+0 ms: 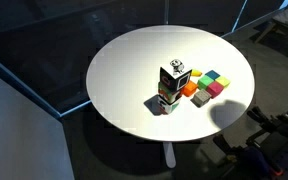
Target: Slide the blue block backwards, pick up the light green block and put it on top of the darker green block
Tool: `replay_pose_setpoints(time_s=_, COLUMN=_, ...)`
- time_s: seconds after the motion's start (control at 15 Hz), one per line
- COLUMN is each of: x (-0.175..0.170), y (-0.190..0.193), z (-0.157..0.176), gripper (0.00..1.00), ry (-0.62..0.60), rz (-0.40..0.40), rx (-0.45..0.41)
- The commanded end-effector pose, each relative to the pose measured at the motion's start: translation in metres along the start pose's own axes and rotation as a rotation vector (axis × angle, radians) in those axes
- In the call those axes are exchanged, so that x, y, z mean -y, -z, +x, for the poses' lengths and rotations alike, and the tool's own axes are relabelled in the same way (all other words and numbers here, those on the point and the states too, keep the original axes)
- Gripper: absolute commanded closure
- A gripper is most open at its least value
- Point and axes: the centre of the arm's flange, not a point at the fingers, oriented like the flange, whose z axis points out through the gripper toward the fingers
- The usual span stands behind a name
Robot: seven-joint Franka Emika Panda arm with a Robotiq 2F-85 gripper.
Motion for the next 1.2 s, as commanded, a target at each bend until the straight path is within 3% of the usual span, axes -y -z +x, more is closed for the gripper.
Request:
replay_pose_setpoints(time_s=0.0, x=0.0, y=0.0, z=0.0, gripper=0.0, ry=0.0, rz=0.0, rx=0.0)
replay_pose_setpoints(time_s=0.53, x=0.004, y=0.001, z=0.007, gripper=0.0, ry=-0.015, rz=-0.003, rx=-0.006)
replay_pose_setpoints(time_s=1.13, x=0.031, y=0.005, z=0.056, gripper=0.0, ry=-0.038, rz=-0.041, rx=-0.145)
